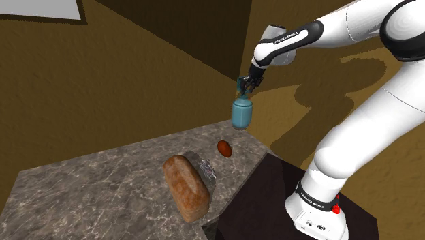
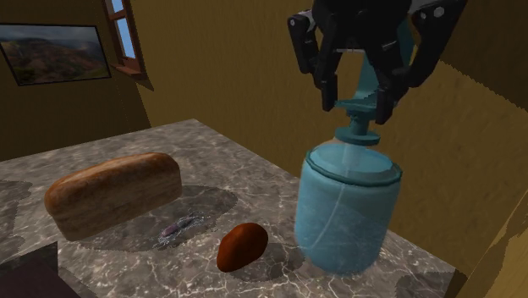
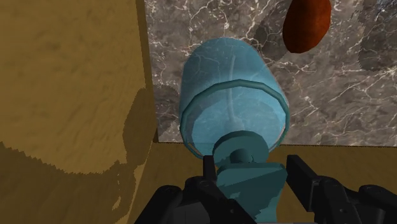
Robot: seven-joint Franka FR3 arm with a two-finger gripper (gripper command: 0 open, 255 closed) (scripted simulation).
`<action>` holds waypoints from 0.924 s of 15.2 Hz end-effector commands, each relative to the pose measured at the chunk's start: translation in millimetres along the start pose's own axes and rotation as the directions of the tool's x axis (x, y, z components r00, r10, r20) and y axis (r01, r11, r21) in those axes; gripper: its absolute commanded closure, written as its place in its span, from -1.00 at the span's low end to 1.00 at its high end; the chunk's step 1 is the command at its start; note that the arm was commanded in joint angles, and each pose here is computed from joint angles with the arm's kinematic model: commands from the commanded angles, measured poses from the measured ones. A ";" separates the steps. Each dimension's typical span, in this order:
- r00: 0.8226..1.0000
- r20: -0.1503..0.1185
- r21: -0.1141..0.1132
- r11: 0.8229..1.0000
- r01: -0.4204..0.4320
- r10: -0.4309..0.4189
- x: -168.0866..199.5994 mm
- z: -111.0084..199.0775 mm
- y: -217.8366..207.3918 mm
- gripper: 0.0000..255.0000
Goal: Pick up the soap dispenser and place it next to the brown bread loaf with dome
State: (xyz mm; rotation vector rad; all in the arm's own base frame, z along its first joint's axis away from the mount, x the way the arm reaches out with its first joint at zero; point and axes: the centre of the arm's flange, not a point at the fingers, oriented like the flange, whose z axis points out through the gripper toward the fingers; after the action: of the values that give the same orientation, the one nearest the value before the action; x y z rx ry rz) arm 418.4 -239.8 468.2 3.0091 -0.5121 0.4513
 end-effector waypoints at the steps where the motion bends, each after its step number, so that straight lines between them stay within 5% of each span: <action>1: 1.000 -0.001 0.000 1.000 0.000 0.000 3.1 -10.1 0.3 1.00; 14: 1.000 -0.001 0.000 1.000 0.000 0.000 23.3 -75.8 0.7 1.00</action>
State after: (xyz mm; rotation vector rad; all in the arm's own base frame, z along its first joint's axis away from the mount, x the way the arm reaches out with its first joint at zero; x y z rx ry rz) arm 418.3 -240.9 541.7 3.0091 -0.5124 0.4513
